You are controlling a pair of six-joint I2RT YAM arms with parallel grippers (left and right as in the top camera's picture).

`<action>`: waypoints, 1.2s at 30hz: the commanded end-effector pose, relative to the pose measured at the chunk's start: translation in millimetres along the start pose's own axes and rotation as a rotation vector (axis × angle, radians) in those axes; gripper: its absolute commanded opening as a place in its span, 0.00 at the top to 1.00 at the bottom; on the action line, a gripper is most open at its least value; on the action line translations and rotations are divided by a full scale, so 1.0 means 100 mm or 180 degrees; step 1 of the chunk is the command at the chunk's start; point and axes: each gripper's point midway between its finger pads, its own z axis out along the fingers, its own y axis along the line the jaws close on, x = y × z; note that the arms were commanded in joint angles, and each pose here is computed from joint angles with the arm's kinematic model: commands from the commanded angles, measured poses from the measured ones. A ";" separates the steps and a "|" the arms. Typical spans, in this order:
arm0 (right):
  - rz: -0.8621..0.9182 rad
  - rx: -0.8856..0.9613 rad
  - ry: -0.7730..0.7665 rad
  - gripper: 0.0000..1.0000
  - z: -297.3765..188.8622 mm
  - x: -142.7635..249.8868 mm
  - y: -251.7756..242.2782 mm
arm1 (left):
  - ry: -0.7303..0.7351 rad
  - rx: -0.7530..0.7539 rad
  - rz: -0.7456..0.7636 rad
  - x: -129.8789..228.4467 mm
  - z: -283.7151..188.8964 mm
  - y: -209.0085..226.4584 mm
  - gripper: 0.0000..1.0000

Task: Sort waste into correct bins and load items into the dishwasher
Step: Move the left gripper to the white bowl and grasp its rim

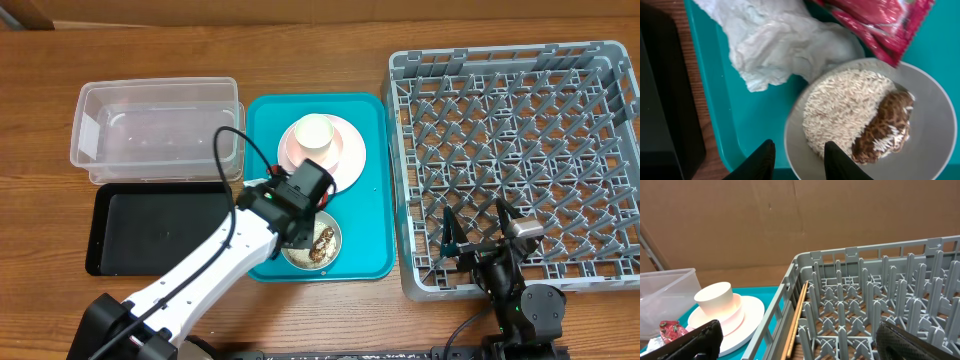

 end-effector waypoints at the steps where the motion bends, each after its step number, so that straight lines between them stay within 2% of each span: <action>1: -0.0004 0.0010 -0.0021 0.00 0.00 0.01 -0.01 | 0.0126 0.0080 -0.0109 0.03 0.05 0.01 0.64; 14: -0.0004 0.0010 -0.0021 0.00 0.00 0.01 -0.01 | 0.0371 -0.0084 -0.0076 0.15 0.32 0.04 0.64; 17: -0.0004 0.0010 -0.0021 0.00 0.00 0.01 -0.01 | 0.0454 -0.0133 -0.0061 0.18 0.41 0.05 0.74; 21: -0.0004 0.0010 -0.0021 0.00 0.00 0.01 -0.01 | 0.0490 -0.0152 -0.0043 0.20 0.43 0.05 0.80; 24: -0.0004 0.0010 -0.0021 0.00 0.00 0.01 -0.01 | 0.0488 -0.0151 -0.0044 0.20 0.43 0.05 0.94; 25: -0.0004 0.0010 -0.0021 0.00 0.00 0.01 -0.01 | 0.0485 -0.0150 -0.0045 0.20 0.43 0.05 0.96; 31: -0.0004 0.0010 -0.0021 0.00 0.00 0.01 -0.01 | 0.0478 -0.0016 -0.0059 0.20 0.30 0.00 0.96; 36: -0.0004 0.0010 -0.0021 0.00 0.00 0.01 -0.01 | 0.0252 0.0117 -0.0075 0.09 0.04 -0.01 0.96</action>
